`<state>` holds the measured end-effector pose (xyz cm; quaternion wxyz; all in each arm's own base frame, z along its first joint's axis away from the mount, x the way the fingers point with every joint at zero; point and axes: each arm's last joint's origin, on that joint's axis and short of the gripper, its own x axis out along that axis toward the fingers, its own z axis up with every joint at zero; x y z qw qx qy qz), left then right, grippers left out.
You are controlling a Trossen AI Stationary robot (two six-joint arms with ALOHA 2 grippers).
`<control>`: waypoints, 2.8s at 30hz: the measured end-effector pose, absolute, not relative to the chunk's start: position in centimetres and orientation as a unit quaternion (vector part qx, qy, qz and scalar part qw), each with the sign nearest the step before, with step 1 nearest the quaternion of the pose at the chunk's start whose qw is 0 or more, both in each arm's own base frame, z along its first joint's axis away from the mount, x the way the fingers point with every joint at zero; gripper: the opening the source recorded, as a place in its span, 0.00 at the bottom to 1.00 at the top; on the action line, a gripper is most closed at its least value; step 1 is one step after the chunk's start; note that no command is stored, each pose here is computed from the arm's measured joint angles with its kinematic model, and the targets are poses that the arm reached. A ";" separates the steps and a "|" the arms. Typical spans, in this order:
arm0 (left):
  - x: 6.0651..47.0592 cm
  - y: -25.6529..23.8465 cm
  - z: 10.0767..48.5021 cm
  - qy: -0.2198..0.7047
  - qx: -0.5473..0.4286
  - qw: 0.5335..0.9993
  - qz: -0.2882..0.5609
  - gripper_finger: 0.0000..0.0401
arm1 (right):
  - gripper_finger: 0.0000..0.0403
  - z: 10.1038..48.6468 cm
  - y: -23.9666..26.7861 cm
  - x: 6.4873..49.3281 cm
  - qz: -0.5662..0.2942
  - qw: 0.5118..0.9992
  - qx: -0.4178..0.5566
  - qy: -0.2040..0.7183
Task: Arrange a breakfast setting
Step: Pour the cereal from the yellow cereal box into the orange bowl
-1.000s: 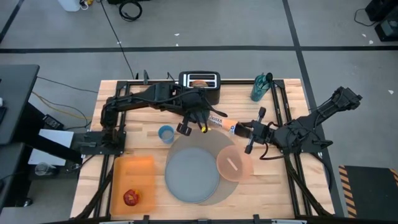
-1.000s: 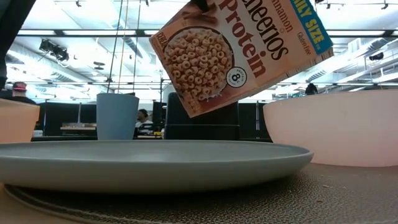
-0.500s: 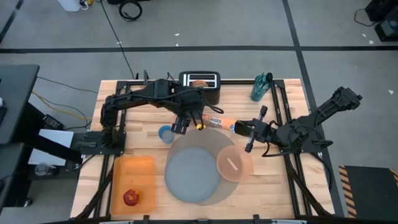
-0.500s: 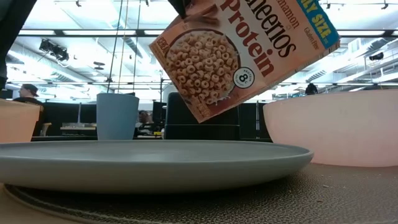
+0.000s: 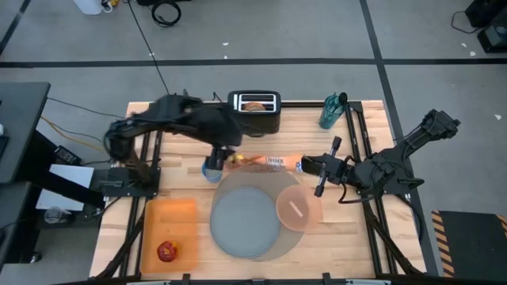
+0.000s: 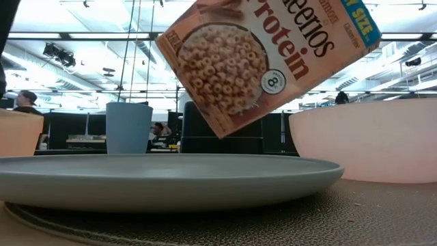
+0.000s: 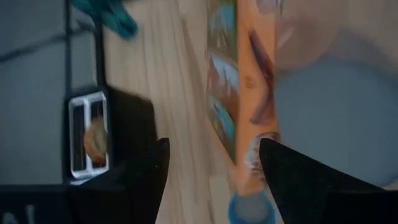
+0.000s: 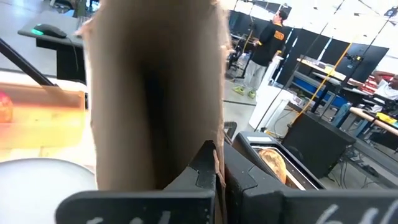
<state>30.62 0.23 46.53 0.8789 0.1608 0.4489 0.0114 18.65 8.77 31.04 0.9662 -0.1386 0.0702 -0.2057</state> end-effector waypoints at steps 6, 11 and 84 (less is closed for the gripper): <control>30.0 -1.4 47.3 0.366 0.189 0.911 0.006 0.64 | 0.01 31.2 9.0 18.4 -0.205 0.967 -0.138 0.066; 29.1 -2.0 42.9 0.333 0.247 0.910 0.022 0.64 | 0.01 31.3 9.0 18.4 -0.207 0.966 -0.140 0.063; 28.7 -1.5 30.8 0.392 0.216 0.893 0.040 0.57 | 0.02 32.2 8.5 18.6 -0.209 0.967 -0.140 0.037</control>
